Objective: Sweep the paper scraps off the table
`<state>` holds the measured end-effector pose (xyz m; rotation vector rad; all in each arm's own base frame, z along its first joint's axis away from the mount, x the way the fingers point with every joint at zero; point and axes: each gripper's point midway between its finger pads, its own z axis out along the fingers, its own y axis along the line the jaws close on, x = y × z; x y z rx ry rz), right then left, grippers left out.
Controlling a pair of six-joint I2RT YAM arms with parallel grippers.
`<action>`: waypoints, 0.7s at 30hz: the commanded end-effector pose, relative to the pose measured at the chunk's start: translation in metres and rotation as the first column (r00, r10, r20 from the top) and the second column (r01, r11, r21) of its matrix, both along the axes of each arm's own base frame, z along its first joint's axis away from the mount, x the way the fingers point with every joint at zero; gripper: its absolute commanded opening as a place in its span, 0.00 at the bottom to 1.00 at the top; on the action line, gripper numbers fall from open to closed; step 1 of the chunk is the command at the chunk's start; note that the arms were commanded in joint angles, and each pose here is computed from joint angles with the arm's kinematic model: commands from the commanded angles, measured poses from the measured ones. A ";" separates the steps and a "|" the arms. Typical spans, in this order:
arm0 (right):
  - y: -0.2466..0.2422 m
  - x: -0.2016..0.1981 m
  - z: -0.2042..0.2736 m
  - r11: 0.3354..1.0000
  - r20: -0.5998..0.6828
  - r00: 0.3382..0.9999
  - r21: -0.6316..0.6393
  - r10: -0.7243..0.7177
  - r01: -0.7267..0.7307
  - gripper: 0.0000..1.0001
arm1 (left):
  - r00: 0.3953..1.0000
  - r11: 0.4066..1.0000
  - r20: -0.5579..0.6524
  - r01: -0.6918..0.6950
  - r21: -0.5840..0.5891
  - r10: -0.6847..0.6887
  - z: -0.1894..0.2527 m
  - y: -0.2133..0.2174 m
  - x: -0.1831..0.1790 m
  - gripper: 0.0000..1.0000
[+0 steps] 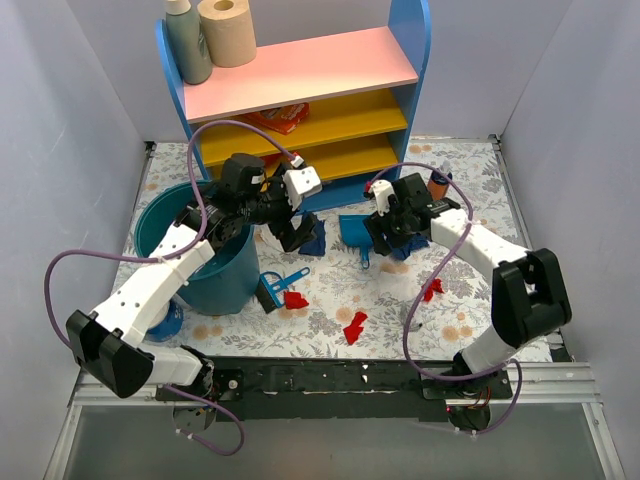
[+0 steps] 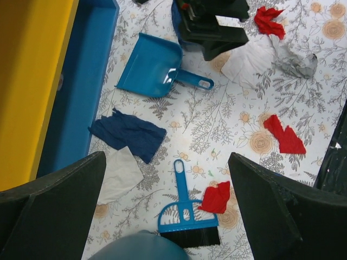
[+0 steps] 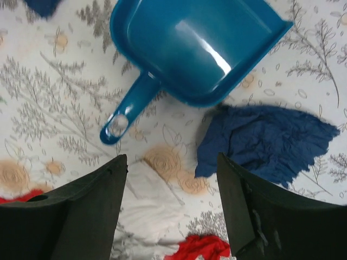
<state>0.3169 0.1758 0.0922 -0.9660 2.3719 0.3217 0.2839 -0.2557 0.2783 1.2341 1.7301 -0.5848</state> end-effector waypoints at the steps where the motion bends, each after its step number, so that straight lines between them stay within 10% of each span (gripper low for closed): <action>1: 0.025 0.026 0.016 0.979 -0.051 0.984 0.101 -0.171 0.175 0.75 | 0.999 1.000 0.045 -0.016 0.019 0.015 0.007 0.012 -0.008 0.98; 6: 0.054 0.024 0.016 0.978 -0.120 0.985 0.154 -0.126 0.144 0.72 | 0.997 0.998 0.068 -0.027 0.049 0.024 0.004 0.016 -0.004 0.98; 10: 0.105 -0.003 0.039 0.950 -0.033 0.978 0.246 0.205 -0.191 0.72 | 0.998 0.998 0.053 -0.035 0.060 0.032 -0.002 0.020 -0.008 0.98; 14: 0.130 -0.041 0.045 0.736 0.140 0.771 0.234 0.621 -0.636 0.68 | 0.998 0.997 0.040 -0.042 0.069 0.039 -0.003 0.025 -0.015 0.98; 21: 0.156 -0.048 0.030 0.491 0.291 0.518 0.165 0.805 -0.856 0.72 | 0.995 0.995 -0.046 -0.092 0.036 0.093 0.007 0.029 -0.026 0.98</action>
